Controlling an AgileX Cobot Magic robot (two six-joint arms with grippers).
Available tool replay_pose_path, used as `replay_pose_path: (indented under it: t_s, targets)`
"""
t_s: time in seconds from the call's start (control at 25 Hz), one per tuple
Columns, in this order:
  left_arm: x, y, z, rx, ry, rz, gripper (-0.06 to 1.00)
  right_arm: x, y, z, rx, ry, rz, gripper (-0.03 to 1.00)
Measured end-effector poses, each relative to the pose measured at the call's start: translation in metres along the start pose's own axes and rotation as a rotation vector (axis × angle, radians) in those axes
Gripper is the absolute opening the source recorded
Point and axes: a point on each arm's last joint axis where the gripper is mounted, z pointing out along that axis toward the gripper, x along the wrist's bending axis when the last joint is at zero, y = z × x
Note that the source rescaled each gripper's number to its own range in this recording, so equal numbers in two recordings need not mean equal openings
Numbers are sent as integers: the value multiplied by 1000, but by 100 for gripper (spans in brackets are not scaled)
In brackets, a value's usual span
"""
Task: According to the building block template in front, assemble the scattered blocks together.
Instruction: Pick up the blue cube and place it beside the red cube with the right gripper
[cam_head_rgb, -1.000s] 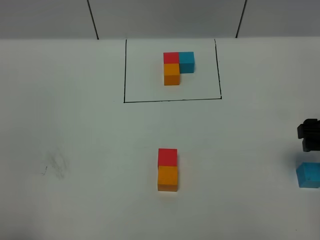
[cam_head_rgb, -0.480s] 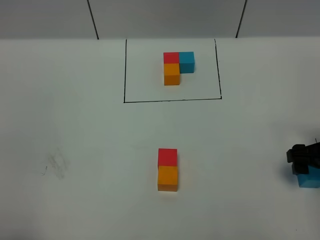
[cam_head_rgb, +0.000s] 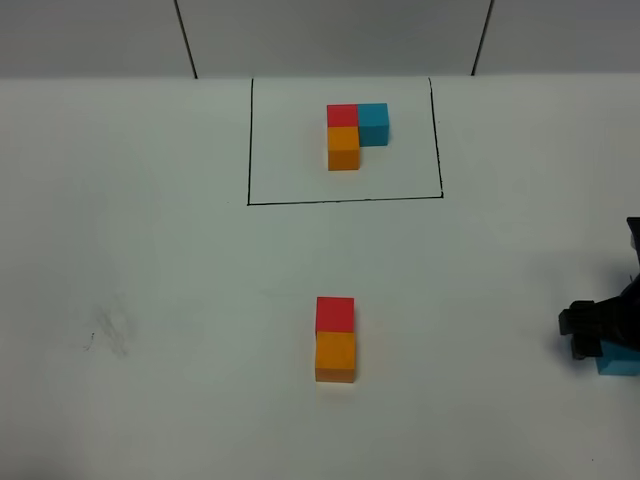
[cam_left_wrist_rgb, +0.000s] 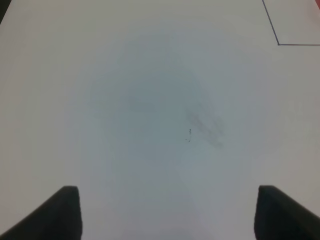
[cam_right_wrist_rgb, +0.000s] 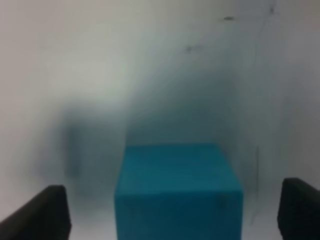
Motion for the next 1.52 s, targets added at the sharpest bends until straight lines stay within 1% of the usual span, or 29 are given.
replay_pose_path:
  t_s: [0.04,0.08,0.16,0.2,0.24,0.36,0.44,0.52,0.6,0.64,0.84,0.92,1.0,1.12,1.28,1.4,1.52]
  targets:
    - [0,0,0,0,0,0,59,0,0,2,5,0,-3,72]
    - [0,0,0,0,0,0,59,0,0,3,8,0,-3,66]
    - [0,0,0,0,0,0,59,1,1,4,3,3,-3,47]
    - [0,0,0,0,0,0,59,1,1,4,-2,4,-3,33]
    - [0,0,0,0,0,0,59,1,2,4,-5,5,-3,25]
    - [0,0,0,0,0,0,59,1,4,-1,-28,7,-16,26]
    - [0,0,0,0,0,0,59,1,8,-12,-62,11,-40,26]
    - [0,0,0,0,0,0,59,5,12,-24,-88,16,-119,26]
    - [0,0,0,0,0,0,59,15,14,-32,-89,31,-268,26]
    - [0,0,0,0,0,0,59,21,14,-35,-87,40,-375,26]
    - [0,0,0,0,0,0,59,67,15,-44,-130,120,-977,26]
    - [0,0,0,0,0,0,59,85,14,-42,-139,150,-1155,26]
    - [0,0,0,0,0,0,59,103,16,-37,-133,169,-1290,26]
    - [0,0,0,0,0,0,59,127,20,-28,-99,194,-1392,26]
    - [0,0,0,0,0,0,59,159,30,-22,-46,214,-1493,26]
    - [0,0,0,0,0,0,59,180,36,-19,-14,211,-1561,26]
    - [0,0,0,0,0,0,59,195,42,-17,11,198,-1614,26]
